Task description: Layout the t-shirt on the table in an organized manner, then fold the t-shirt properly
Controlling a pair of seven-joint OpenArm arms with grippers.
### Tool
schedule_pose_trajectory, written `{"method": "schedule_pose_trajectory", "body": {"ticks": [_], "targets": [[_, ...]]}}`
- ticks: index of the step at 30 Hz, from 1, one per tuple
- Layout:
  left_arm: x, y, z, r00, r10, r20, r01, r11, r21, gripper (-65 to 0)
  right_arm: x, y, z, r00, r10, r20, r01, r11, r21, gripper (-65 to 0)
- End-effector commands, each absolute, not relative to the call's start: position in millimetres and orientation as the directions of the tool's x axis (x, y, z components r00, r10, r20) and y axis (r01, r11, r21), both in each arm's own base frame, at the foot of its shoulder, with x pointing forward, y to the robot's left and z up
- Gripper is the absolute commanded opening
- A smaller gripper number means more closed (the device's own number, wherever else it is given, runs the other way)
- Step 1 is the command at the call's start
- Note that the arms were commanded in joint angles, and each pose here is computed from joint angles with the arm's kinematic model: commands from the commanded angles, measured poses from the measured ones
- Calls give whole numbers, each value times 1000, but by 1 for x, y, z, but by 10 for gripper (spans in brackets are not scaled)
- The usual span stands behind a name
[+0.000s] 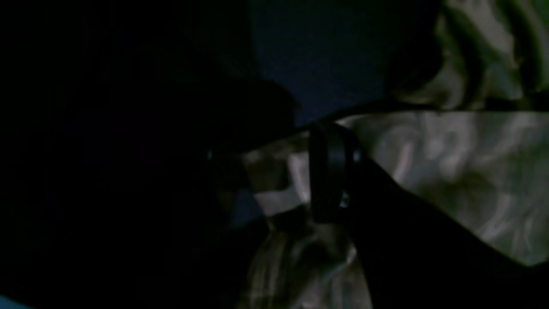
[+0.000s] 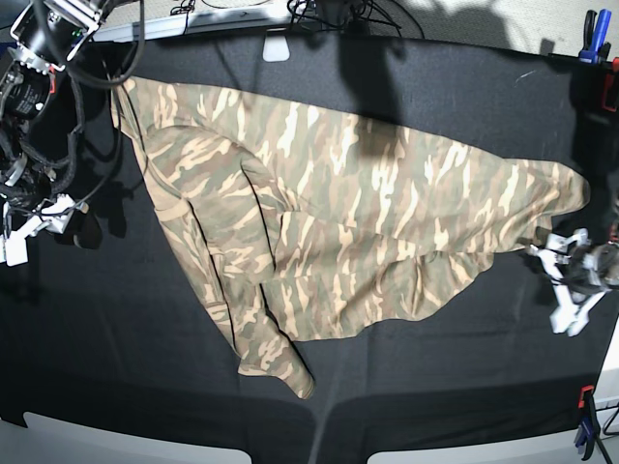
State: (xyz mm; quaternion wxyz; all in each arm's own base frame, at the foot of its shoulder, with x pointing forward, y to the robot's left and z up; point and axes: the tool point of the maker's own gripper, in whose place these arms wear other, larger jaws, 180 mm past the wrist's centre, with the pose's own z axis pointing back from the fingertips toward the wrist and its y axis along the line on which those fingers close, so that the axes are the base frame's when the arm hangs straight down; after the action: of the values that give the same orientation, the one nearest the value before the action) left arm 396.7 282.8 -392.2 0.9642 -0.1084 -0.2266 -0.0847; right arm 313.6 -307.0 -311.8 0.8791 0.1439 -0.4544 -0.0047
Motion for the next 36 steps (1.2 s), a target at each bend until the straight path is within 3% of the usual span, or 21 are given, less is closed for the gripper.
{"method": "schedule_pose_trajectory", "body": {"ticks": [1, 12, 24, 34, 36], "targets": [[412, 290, -372, 860, -82, 503, 203, 960, -190, -394, 322, -312, -290, 530, -125, 839, -142, 962, 233, -343], [401, 323, -389, 883, -51, 466, 141, 977, -160, -394, 322, -312, -291, 530, -125, 838, -142, 962, 233, -342], [382, 290, -417, 910, -20, 414, 140, 956, -260, -394, 322, -312, -290, 529, -127, 839, -144, 961, 235, -342], [377, 280, -422, 927, -56, 371, 160, 953, -258, -403, 322, -309, -289, 530, -134, 838, -152, 956, 249, -342], [373, 280, -424, 935, -59, 349, 159, 952, -263, -439, 322, -309, -289, 529, -134, 838, -152, 956, 249, -343]]}}
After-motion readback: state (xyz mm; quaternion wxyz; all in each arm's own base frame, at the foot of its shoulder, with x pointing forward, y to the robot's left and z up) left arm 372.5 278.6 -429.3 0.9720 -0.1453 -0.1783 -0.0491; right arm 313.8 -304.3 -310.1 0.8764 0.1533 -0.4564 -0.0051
